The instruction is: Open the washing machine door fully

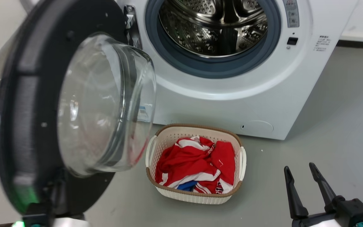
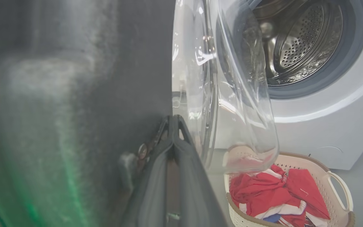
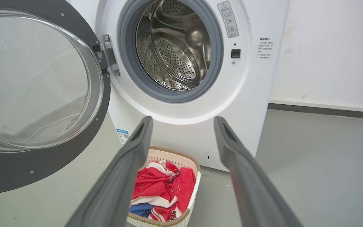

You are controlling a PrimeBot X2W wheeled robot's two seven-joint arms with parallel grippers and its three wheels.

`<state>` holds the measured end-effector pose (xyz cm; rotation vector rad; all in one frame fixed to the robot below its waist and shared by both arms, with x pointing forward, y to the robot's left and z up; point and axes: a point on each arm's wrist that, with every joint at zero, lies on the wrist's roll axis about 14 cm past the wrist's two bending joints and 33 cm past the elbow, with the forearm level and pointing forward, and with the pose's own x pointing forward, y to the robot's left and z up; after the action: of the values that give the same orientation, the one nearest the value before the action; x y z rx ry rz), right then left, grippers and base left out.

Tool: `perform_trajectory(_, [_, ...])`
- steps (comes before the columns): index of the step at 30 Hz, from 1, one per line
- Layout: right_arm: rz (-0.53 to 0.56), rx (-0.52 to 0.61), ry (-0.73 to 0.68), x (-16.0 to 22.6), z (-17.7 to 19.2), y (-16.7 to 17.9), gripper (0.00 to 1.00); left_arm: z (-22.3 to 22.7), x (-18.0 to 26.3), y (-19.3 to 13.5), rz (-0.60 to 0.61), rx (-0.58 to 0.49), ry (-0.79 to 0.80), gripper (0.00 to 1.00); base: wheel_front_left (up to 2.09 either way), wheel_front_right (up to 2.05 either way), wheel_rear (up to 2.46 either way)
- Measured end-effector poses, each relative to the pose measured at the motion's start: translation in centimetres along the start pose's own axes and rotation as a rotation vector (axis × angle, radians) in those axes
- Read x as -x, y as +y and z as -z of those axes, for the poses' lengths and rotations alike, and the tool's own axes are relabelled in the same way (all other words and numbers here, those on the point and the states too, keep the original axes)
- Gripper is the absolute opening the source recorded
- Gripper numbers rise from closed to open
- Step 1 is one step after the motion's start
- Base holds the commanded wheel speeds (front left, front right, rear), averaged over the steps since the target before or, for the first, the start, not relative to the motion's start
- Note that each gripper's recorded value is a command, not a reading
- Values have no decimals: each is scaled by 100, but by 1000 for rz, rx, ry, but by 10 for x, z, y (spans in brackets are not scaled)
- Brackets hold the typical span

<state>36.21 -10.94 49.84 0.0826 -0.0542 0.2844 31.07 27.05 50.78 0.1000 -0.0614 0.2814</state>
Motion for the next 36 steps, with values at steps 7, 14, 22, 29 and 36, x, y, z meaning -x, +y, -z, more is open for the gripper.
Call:
perform_trajectory(7, [12, 2, 17, -10, 8, -6, 100, 3, -21, 44, -132, -9, 10, 0, 0, 0, 0])
perform_trajectory(14, [27, 6, 27, -21, 14, -15, 100, 3, -41, 87, -237, -36, 14, 0, 0, 0, 0])
perform_trajectory(22, [36, 10, 35, -29, 19, -20, 100, 9, -52, 119, -298, -69, 38, 0, 0, 0, 0])
perform_trajectory(29, [49, 18, 37, -35, 21, -27, 100, 12, -72, 145, -316, -80, 59, 0, 0, 0, 0])
perform_trajectory(36, [66, 28, 43, -38, 25, -34, 100, 22, -89, 165, -352, -59, 93, 0, 0, 0, 0])
